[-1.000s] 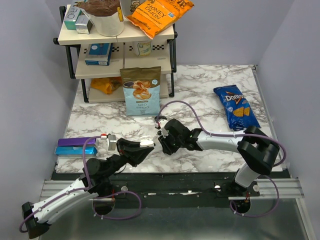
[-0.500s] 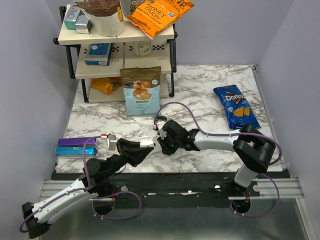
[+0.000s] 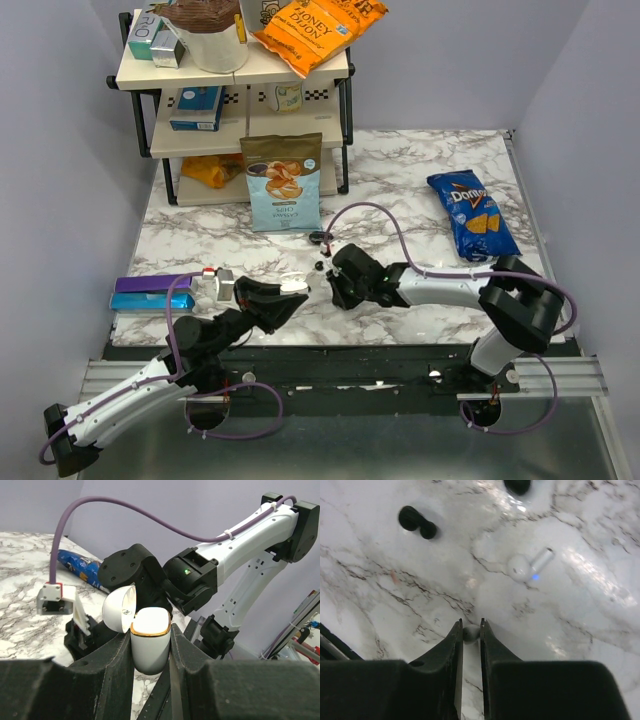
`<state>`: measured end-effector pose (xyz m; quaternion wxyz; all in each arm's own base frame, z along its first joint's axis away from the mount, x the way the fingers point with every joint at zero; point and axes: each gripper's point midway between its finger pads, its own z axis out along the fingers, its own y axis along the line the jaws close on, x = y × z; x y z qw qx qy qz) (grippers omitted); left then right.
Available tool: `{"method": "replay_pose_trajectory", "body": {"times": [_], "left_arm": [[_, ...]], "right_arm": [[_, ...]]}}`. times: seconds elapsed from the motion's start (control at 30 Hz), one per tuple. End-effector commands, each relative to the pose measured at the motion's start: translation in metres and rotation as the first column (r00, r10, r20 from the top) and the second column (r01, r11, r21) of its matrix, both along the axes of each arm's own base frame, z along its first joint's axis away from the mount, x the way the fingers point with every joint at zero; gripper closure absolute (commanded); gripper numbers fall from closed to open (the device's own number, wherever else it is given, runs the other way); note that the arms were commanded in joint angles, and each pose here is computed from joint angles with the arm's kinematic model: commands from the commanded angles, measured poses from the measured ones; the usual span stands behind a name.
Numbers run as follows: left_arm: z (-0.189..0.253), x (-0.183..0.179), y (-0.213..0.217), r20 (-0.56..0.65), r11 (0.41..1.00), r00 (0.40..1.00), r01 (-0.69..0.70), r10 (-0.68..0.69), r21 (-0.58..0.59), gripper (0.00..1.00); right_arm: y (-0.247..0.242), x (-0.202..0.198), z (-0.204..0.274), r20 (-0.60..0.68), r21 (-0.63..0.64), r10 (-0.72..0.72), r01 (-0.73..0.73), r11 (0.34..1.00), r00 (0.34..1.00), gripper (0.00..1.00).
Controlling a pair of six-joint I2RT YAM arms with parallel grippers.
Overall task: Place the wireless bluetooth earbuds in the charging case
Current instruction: Adjust the earbud at the center of the board.
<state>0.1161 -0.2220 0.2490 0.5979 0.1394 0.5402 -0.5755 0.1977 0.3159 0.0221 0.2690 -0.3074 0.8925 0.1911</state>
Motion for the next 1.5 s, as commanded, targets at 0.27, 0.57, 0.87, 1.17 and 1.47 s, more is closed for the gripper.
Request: {"method": "replay_pose_trajectory", "body": {"times": [0.27,0.57,0.87,1.17,1.47], "left_arm": [[-0.028,0.003,-0.007,-0.027,0.999,1.000,0.002,-0.001,0.051,1.00],[-0.027,0.004,-0.009,-0.022,0.999,1.000,0.001,0.000,0.050,1.00],[-0.025,0.005,-0.008,-0.009,0.999,1.000,-0.006,0.007,0.046,1.00],[-0.028,0.009,-0.008,-0.008,0.998,1.000,-0.027,0.028,0.061,1.00],[-0.032,0.029,-0.001,-0.038,0.986,0.989,-0.140,0.144,0.096,1.00]], "right_arm": [[-0.092,0.060,0.018,-0.071,0.099,-0.574,0.578,0.810,0.816,0.99],[-0.100,0.095,0.012,-0.115,0.093,-0.674,0.683,0.724,0.730,0.99],[-0.124,0.094,0.031,0.018,0.107,-0.666,0.661,0.743,0.746,0.62],[-0.148,0.063,0.011,-0.050,0.038,-0.736,0.738,0.674,0.675,0.50],[-0.124,0.057,0.000,-0.224,0.061,-0.752,0.779,0.624,0.619,0.53]]}}
